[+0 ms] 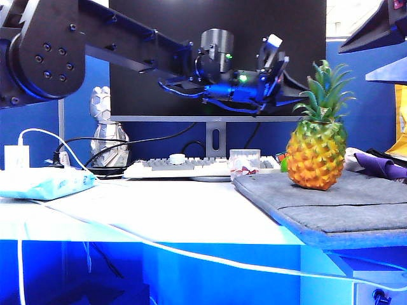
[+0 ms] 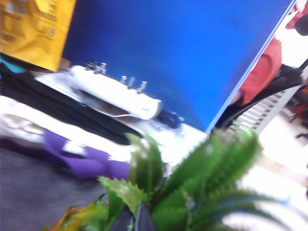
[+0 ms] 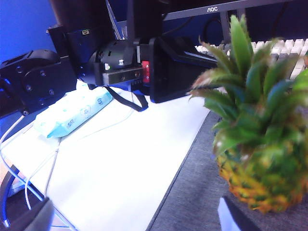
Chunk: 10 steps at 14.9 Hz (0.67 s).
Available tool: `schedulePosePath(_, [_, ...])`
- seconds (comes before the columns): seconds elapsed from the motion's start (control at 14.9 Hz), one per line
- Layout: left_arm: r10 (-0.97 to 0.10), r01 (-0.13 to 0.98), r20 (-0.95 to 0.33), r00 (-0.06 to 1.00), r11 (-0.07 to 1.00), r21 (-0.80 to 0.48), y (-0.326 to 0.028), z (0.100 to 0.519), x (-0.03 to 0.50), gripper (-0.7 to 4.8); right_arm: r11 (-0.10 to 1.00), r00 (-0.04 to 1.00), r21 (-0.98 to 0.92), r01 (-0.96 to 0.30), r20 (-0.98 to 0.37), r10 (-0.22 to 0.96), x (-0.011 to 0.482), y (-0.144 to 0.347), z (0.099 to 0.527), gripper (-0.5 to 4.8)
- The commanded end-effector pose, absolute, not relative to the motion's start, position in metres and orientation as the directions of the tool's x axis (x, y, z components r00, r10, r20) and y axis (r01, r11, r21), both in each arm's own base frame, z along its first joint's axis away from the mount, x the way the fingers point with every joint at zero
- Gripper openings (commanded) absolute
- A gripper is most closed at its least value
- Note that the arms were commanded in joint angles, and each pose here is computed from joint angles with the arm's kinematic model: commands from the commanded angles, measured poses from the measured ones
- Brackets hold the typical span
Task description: Pick up the pineapple and place it above the gray bag.
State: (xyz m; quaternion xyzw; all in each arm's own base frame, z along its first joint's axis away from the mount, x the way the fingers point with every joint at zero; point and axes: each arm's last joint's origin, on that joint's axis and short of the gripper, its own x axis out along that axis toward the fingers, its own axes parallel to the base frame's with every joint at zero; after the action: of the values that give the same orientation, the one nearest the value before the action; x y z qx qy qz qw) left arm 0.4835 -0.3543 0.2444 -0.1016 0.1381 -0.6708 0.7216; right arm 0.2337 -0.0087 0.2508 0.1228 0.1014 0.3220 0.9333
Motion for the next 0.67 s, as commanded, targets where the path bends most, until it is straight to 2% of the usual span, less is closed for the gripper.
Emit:
schedulePosePath(0.07, [-0.995, 0.943, -0.028, 0.099, 0.102, -0.316, -0.3552, 0.2532, 0.4829, -0.06, 0.763, 0.773, 0.279, -0.583, -0.098, 0.627, 0.2339, -0.0086, 0.2536, 4.79])
schedulePosePath(0.6, [-0.994, 0.945, -0.015, 0.106, 0.106, -0.308, -0.3497, 0.2484, 0.4892, -0.03, 0.763, 0.773, 0.28, -0.583, -0.099, 0.627, 0.234, -0.0084, 0.2535, 4.79])
schedulePosePath(0.67, [-0.993, 0.944, -0.016, 0.117, 0.116, -0.309, -0.3497, 0.2483, 0.4895, 0.53, 0.763, 0.773, 0.28, -0.583, -0.099, 0.627, 0.234, -0.0084, 0.2533, 4.79])
